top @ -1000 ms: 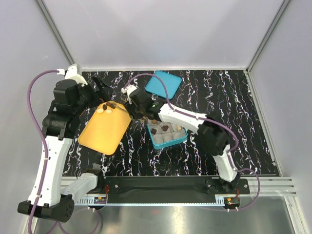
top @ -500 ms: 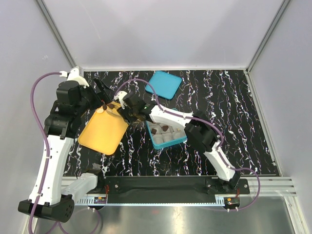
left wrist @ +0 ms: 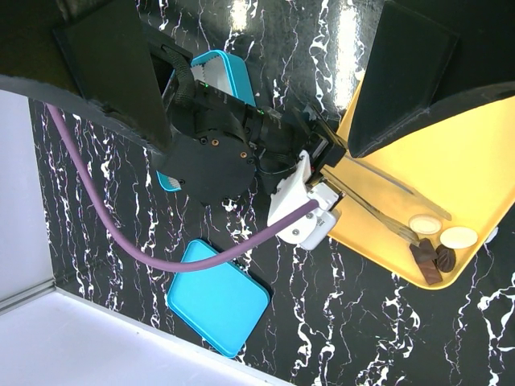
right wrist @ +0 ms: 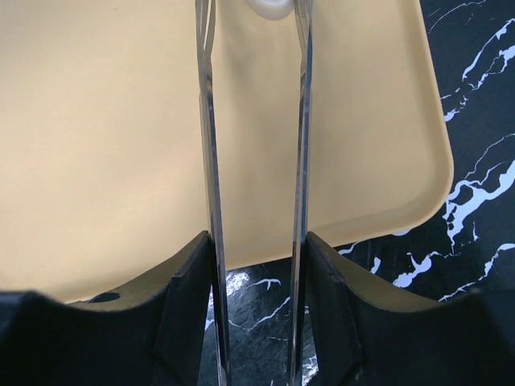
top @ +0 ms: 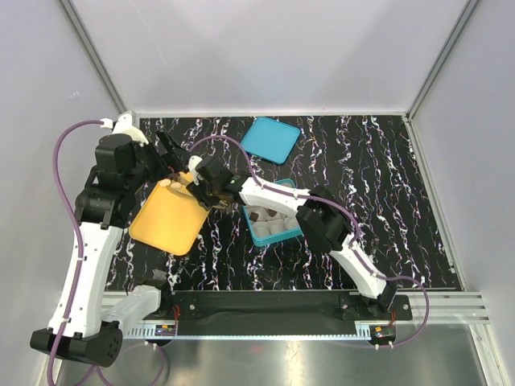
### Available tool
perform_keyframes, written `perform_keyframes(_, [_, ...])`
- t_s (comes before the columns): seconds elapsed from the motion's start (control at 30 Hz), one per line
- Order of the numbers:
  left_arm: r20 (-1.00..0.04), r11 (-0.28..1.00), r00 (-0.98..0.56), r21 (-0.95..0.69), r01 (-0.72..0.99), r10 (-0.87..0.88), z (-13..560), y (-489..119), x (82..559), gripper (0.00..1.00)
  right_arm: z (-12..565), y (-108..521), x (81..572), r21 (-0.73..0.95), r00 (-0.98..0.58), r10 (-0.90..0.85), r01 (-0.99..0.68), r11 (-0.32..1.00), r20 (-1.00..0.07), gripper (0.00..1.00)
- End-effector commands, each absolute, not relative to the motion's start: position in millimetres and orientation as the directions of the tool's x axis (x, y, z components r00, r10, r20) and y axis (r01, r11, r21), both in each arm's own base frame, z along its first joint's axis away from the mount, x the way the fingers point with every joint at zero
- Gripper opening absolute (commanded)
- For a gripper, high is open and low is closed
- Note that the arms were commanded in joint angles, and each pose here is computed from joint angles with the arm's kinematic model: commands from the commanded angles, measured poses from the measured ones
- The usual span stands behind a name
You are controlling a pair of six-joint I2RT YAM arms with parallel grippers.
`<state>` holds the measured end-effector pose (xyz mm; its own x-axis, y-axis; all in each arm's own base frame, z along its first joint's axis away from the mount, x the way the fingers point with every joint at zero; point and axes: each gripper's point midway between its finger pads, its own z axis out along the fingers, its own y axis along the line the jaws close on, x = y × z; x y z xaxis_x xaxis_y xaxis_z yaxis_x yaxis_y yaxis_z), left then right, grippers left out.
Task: Pack the chocolate
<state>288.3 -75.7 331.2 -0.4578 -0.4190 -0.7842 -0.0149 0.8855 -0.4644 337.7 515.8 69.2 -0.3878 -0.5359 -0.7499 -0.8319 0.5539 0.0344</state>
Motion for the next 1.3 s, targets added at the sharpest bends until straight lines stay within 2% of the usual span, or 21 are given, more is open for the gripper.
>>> perform_keyframes(0.0, [-0.806,0.88,-0.414,-0.474,0.02,-0.424,345.2,-76.7,290.8,0.99,89.7,534.5,341.8,0.025,-0.338,-0.507,-0.849,0.528,-0.793,0.53])
perform_keyframes(0.2, [-0.808,0.88,-0.407,-0.474,0.018,-0.427,347.1,-75.5,290.7,0.99,88.0,535.3,344.9,0.02,-0.34,-0.51,-0.846,0.533,-0.79,0.52])
perform_keyframes(0.67, [-0.816,0.889,-0.393,-0.457,-0.011,-0.424,340.3,-69.5,294.3,0.99,106.8,514.7,325.8,0.039,-0.352,-0.498,-0.844,0.535,-0.792,0.4])
perform_keyframes(1.0, [-0.789,0.89,-0.434,-0.451,-0.073,-0.435,298.1,-65.8,301.1,0.99,136.0,484.3,293.6,0.144,-0.424,-0.405,-0.813,0.564,-0.81,0.4])
perform_keyframes(1.27, [-0.777,0.891,-0.455,-0.445,-0.091,-0.435,284.6,-65.6,304.1,0.99,152.5,456.2,282.2,0.156,-0.455,-0.378,-0.78,0.606,-0.806,0.38])
